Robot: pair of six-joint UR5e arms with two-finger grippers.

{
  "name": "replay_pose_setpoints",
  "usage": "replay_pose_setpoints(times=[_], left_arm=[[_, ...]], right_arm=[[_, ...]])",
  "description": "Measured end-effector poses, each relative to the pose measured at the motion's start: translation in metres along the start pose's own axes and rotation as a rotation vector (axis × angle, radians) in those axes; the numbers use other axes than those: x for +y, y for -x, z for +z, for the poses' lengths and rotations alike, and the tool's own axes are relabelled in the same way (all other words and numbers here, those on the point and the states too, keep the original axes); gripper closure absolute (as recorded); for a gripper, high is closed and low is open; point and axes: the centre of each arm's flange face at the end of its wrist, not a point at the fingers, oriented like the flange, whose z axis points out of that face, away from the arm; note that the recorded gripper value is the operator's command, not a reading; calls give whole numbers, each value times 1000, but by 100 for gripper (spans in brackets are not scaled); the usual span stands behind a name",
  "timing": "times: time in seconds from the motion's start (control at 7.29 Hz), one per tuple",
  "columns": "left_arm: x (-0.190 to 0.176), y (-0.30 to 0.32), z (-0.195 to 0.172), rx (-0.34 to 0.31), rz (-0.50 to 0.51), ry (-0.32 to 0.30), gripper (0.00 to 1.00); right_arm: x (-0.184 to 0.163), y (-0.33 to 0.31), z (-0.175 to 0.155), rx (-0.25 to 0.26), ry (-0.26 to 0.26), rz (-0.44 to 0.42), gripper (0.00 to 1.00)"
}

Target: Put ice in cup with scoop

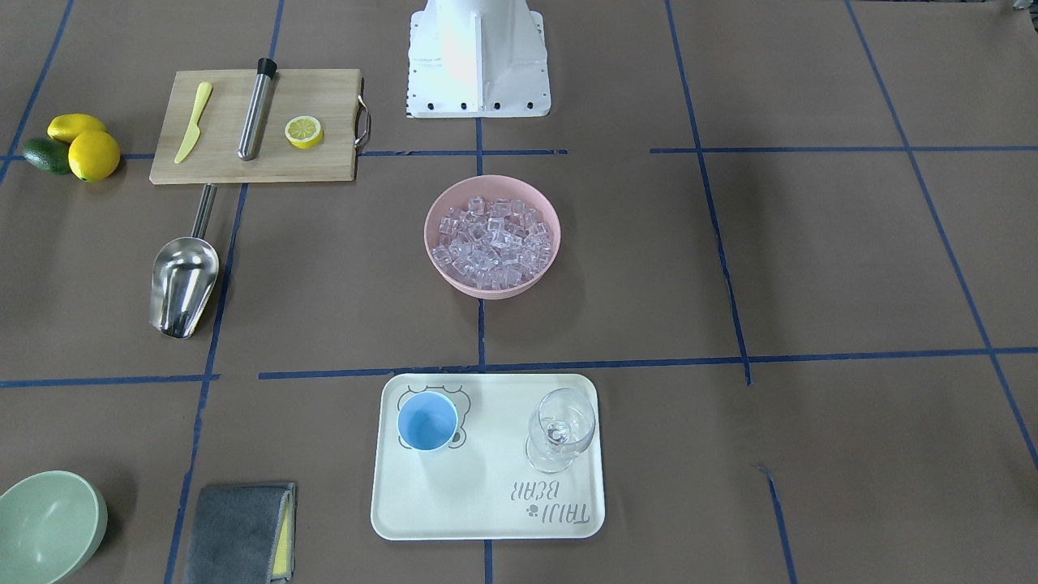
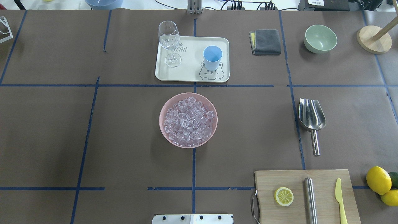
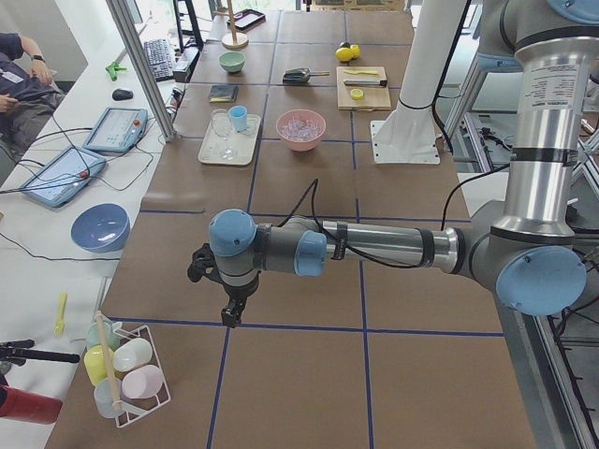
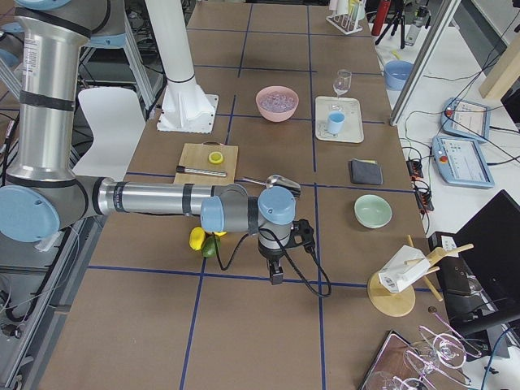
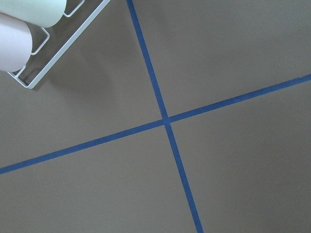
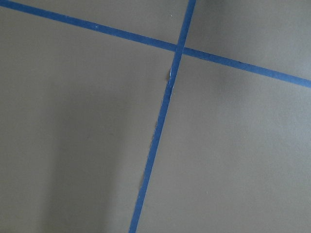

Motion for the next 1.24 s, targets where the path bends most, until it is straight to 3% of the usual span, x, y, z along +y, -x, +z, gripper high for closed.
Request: replay_pose_setpoints(times=[0.55, 0.82, 1.1, 1.24], left_arm=[[-5, -6, -4, 5, 17, -13, 0], [-13, -15, -10, 3, 34, -26, 0], [-42, -33, -31, -3, 80, -69, 0], [-59, -42, -43, -11, 113, -100, 0]], right_arm=[[-4, 3, -3, -2, -11, -16, 0], [-19, 14, -18, 3, -43, -42, 0], [-48, 31, -38, 4, -84, -38, 0], [-58, 42, -42, -11, -95, 7, 0]])
